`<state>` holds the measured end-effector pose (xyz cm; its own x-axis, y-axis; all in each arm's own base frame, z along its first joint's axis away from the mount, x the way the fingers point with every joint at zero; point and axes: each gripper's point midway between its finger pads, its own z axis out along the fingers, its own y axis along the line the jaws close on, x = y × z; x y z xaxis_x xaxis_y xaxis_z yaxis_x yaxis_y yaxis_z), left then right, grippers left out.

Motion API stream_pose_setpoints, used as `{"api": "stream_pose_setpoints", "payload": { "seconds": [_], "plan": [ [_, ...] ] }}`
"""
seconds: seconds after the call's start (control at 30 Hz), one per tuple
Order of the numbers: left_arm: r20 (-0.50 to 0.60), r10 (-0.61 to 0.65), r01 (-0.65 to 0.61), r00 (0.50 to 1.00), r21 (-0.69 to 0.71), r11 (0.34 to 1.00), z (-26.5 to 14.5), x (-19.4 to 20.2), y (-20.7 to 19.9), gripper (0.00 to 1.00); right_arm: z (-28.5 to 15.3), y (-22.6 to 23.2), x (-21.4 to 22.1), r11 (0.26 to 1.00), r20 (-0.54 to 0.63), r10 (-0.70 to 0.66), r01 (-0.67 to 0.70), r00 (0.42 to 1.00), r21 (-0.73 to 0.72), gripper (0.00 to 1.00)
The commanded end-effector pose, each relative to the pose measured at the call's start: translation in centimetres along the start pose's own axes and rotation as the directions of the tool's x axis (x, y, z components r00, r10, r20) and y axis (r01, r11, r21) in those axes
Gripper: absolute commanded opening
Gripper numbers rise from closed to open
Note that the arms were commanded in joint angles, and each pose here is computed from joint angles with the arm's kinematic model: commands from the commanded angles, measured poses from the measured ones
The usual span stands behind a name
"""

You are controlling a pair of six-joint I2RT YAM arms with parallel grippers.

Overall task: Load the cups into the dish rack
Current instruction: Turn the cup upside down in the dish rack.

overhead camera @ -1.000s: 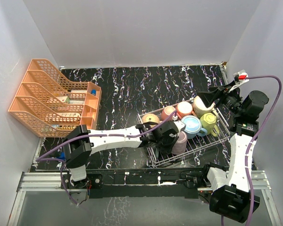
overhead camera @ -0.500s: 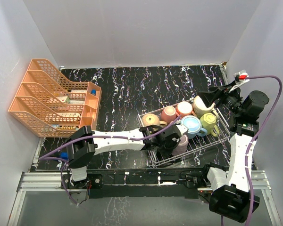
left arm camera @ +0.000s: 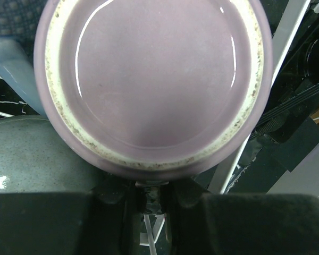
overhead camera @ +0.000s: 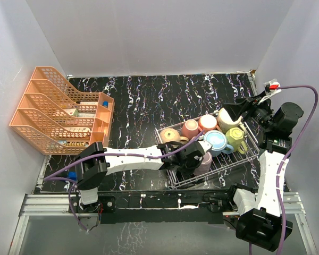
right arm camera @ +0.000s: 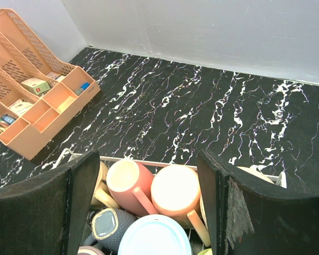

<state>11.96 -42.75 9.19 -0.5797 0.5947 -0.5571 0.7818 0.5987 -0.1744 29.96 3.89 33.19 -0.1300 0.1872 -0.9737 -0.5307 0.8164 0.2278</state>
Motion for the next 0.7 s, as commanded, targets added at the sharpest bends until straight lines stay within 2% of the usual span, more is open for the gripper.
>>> {"api": "stream_pose_setpoints", "payload": {
  "seconds": [0.0, 0.17, 0.43, 0.67],
  "plan": [
    [0.066, -0.005, 0.004, 0.998, 0.010, 1.000, -1.2, -1.9, -0.6, 0.13, -0.1, 0.1, -1.2, 0.999, 0.039, -0.044, 0.045, 0.998, -0.004, 0.76],
    [0.065, -0.009, 0.009, 0.998, 0.014, 1.000, -1.3, -1.9, -0.7, 0.18, -0.1, 0.1, -1.3, 0.999, 0.040, -0.044, 0.044, 0.998, -0.005, 0.76],
    [0.085, -0.026, 0.024, 0.996, 0.024, 0.999, -2.1, -2.6, -1.0, 0.36, -0.1, 0.2, -1.3, 0.999, 0.037, -0.042, 0.042, 0.998, -0.010, 0.76],
    [0.149, -0.049, 0.040, 0.988, 0.062, 0.997, -4.6, -4.7, -1.8, 0.50, -0.2, 1.1, -1.4, 0.995, 0.021, -0.074, 0.075, 0.997, -0.059, 0.76]
  ]
}}
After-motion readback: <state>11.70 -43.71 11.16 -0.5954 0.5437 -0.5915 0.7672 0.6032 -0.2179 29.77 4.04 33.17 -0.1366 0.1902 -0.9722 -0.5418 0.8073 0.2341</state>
